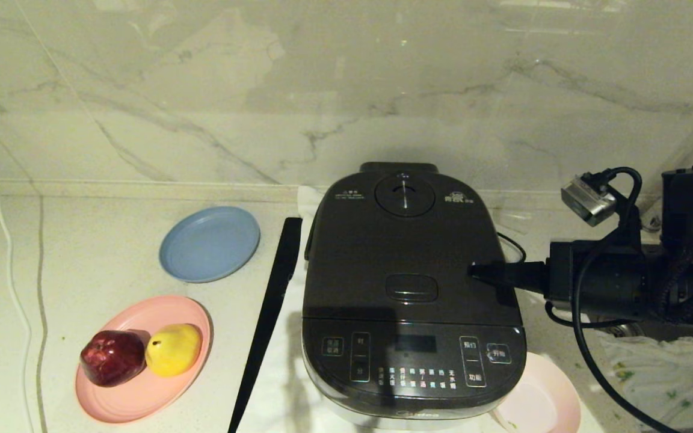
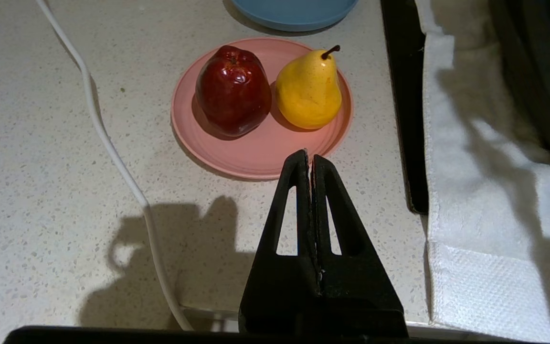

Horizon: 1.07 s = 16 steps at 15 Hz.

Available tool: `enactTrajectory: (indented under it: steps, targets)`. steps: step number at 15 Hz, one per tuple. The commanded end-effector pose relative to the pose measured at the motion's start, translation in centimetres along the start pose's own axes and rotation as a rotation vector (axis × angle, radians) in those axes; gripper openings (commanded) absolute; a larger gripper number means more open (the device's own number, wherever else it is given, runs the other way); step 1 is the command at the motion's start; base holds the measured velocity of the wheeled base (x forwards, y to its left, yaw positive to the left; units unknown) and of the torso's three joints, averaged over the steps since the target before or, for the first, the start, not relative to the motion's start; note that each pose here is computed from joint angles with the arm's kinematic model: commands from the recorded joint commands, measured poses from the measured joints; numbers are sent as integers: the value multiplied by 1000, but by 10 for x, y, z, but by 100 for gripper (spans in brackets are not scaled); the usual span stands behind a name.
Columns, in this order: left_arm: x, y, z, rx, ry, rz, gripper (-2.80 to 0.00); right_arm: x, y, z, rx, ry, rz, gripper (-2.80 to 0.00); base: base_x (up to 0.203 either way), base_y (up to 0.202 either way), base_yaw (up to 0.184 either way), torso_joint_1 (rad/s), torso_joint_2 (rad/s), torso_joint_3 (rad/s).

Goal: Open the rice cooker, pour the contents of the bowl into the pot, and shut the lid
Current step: Close the rice cooker

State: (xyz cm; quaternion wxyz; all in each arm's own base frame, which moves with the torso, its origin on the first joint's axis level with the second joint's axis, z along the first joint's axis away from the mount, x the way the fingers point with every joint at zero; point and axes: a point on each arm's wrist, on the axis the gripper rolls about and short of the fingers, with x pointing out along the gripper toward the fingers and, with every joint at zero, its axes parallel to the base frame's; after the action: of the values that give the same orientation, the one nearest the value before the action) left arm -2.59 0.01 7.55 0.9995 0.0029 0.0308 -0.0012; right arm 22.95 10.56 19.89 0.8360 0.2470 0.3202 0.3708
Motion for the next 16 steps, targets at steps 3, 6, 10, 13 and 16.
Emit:
enactTrajectory:
  steps: [3,6,10,13,16]
  targets:
    - [0,0,0,0,0,1,-280,-22,19,5,-38,-65,39,-280,0,0,0,0,0,0]
    - [0,0,0,0,0,1,-280,-52,39,2,-75,-119,68,-280,0,0,0,0,0,0]
    - [0,0,0,0,0,1,-280,-89,55,-15,-42,-62,19,-280,0,0,0,0,0,0]
    - [0,0,0,0,0,1,-280,-99,61,-22,-20,2,-18,-280,0,0,0,0,0,0]
    - [0,0,0,0,0,1,-280,-90,63,-26,-32,16,-74,-280,0,0,0,0,0,0]
